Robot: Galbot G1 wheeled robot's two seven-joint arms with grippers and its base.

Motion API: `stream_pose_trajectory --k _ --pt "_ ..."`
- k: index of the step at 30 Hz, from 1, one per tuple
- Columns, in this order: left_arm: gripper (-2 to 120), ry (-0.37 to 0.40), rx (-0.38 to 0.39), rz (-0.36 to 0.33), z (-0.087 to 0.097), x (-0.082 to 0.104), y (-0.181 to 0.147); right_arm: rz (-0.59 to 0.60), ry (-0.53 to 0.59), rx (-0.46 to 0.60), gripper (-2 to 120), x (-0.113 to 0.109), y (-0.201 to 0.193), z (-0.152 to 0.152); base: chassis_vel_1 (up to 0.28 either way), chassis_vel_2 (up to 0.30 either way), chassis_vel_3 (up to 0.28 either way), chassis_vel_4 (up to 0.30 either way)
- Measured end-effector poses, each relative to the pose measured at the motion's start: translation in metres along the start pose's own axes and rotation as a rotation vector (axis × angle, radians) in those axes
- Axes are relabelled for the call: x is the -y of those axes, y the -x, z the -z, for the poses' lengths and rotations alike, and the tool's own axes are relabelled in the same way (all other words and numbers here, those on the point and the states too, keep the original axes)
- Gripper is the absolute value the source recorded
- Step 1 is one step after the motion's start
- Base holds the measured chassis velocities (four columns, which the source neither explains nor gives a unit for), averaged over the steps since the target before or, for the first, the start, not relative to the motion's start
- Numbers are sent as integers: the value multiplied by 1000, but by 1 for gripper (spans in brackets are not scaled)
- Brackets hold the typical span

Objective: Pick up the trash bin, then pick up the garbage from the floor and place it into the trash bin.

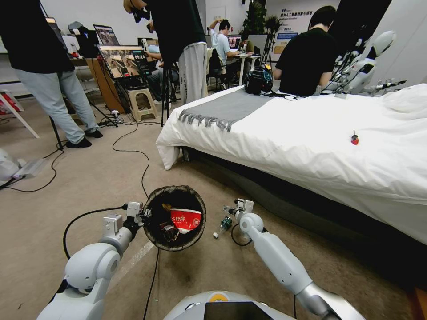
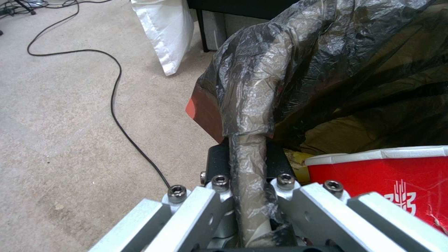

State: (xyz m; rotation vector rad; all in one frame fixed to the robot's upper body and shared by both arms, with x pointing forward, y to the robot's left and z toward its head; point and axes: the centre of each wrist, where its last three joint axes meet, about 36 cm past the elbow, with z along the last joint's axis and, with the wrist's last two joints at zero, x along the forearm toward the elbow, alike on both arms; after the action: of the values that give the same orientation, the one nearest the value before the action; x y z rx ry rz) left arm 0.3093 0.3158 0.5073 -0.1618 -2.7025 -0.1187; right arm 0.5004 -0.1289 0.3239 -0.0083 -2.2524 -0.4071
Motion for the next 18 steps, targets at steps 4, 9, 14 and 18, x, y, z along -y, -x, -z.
stream_pose_trajectory --k 4,9,14,18 --pt "1 -1 0 -2 0 0 0 -22 13 -20 100 -3 9 -2 0 0 0 0" --pt "1 -1 -1 -5 -1 -1 1 -41 17 -32 100 -2 17 -3 0 0 0 0" --pt "1 -1 -2 -6 -1 -2 2 -81 22 -37 100 -4 26 -9 0 0 0 0" --pt "1 -2 -2 -8 -1 -2 2 -104 29 -53 100 -7 34 -16 0 0 0 0"
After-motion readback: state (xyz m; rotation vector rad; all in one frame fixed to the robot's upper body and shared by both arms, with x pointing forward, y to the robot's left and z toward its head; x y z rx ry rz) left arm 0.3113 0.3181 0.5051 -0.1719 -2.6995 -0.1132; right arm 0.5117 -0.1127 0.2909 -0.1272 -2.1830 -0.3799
